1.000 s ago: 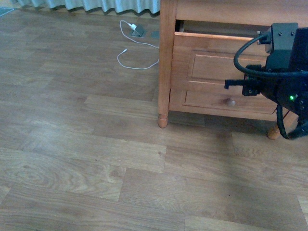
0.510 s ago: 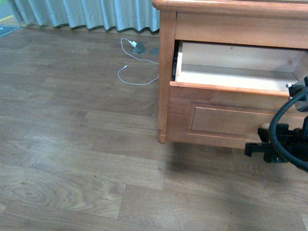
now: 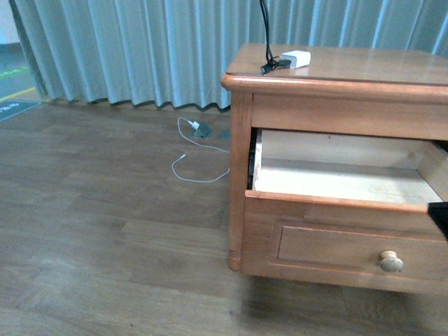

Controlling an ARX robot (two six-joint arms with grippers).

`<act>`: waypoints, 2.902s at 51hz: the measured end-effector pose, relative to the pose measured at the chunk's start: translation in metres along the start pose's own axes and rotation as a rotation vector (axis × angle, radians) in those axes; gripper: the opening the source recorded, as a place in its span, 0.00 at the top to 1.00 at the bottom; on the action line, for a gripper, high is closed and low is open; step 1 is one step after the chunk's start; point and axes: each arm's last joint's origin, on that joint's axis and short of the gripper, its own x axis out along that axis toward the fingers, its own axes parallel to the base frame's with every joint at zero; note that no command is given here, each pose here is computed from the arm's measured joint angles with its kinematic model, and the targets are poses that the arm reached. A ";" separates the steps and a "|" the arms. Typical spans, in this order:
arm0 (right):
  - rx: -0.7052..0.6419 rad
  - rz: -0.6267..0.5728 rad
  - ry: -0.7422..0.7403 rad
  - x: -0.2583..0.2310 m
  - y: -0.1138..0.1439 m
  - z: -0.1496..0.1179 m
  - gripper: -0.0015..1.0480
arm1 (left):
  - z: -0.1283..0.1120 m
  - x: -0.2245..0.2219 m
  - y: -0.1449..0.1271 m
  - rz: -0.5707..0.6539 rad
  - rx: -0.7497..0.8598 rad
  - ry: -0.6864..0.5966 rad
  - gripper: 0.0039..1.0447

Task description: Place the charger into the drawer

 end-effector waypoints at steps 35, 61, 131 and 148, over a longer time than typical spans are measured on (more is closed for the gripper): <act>-0.094 -0.039 -0.380 -0.108 -0.005 -0.007 0.29 | 0.000 0.000 0.000 0.000 0.000 0.000 0.05; -0.128 -0.041 -0.409 -0.112 -0.006 -0.027 0.66 | 0.000 0.000 0.000 0.000 0.000 0.000 0.05; -0.128 -0.040 -0.410 -0.112 -0.006 -0.027 0.08 | 0.105 0.254 -0.131 -0.011 -0.031 0.160 0.05; -0.128 -0.041 -0.410 -0.112 -0.006 -0.027 0.08 | 0.098 0.347 -0.210 -0.028 -0.084 0.123 0.05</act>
